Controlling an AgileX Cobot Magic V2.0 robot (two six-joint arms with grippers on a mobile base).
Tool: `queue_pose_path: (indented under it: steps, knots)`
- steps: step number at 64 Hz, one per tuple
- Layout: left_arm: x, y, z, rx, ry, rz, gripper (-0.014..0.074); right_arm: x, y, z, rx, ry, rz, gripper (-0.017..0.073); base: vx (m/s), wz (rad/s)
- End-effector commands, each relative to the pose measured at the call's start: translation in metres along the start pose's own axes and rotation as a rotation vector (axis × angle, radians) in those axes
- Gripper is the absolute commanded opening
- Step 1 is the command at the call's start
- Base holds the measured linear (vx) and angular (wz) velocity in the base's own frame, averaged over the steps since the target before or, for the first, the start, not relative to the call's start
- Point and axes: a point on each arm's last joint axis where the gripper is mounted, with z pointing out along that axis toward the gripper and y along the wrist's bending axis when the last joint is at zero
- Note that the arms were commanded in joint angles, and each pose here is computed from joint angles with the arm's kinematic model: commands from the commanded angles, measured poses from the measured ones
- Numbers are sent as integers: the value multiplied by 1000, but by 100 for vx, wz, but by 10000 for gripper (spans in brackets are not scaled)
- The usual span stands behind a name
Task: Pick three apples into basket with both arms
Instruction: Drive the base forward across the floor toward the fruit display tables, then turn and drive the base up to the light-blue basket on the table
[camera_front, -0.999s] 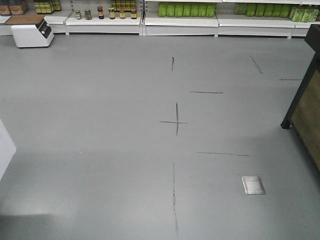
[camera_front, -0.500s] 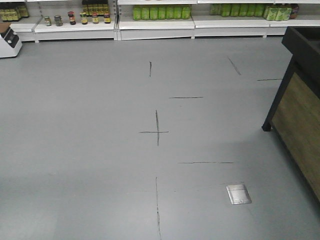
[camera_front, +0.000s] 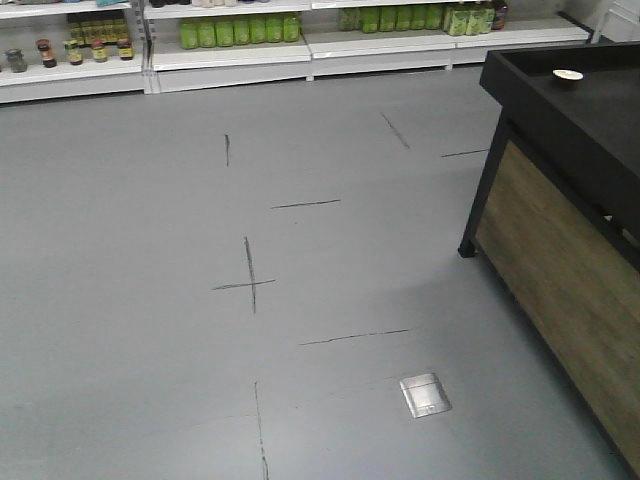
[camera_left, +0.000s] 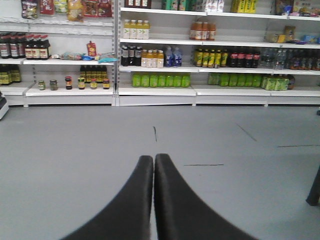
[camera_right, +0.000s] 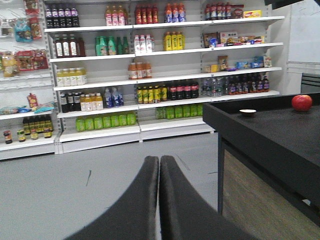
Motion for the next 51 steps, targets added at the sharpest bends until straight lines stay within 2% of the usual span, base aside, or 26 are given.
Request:
queue_pose_path:
  steps: [1, 51]
  knots:
    - [-1, 1, 0, -1, -72, -11, -6, -3, 1, -1, -9, -77, -16, -4, 16, -36]
    - [-1, 1, 0, -1, -72, -11, -6, -3, 1, -1, -9, -77, -16, -4, 14, -47]
